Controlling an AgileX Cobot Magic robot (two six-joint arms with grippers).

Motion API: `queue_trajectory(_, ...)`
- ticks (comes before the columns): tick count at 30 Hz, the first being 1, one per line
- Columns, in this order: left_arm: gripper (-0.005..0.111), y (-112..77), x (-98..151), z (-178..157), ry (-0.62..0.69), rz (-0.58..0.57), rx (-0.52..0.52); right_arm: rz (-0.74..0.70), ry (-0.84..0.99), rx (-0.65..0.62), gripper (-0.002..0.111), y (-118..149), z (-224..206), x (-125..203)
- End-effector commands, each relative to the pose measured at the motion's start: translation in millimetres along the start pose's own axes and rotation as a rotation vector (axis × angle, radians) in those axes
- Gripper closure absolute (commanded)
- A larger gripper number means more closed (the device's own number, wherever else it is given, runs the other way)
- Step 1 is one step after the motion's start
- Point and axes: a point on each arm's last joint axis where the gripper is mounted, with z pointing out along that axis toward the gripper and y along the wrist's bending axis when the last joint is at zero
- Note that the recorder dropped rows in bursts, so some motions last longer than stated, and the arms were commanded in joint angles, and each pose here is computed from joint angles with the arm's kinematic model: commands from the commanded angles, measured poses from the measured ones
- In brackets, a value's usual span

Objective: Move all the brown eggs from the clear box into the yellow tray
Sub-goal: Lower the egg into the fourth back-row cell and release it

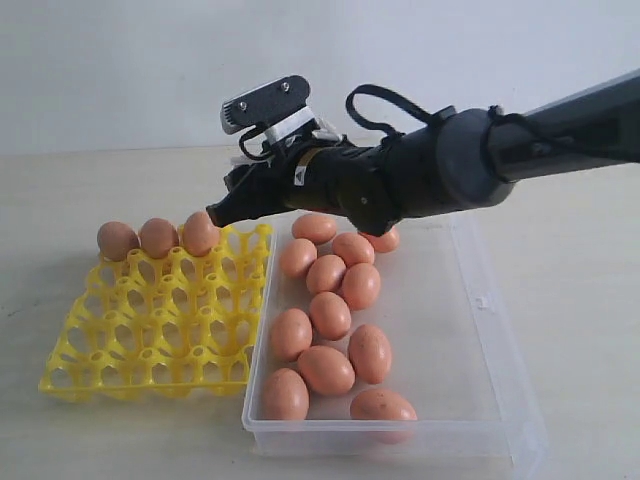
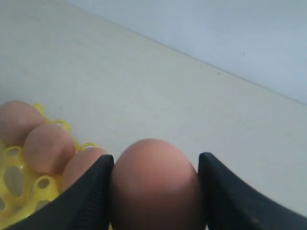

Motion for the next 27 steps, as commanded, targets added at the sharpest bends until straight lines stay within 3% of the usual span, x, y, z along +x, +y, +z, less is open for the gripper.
queue_trajectory(1,0.107,-0.1,-2.3,-0.9,-0.019,-0.006,0.005,0.056,-0.019,-0.013,0.108,2.0,22.1,6.1)
queue_trajectory(12,0.107,-0.1,-2.3,-0.9,-0.019,-0.006,0.005,0.209,0.022,-0.043,0.103,5.9,44.7,28.5)
queue_trajectory(15,0.107,-0.1,-2.3,-0.9,-0.019,-0.006,0.005,0.209,0.025,-0.044,0.094,6.0,45.2,29.5)
queue_trajectory(22,0.107,-0.1,-2.3,-0.9,-0.019,-0.006,0.005,0.207,0.025,-0.044,0.061,6.0,45.6,30.2)
queue_trajectory(27,0.107,-0.1,-2.3,-0.9,-0.019,-0.006,0.005,0.199,0.024,-0.046,0.050,6.2,45.2,29.4)
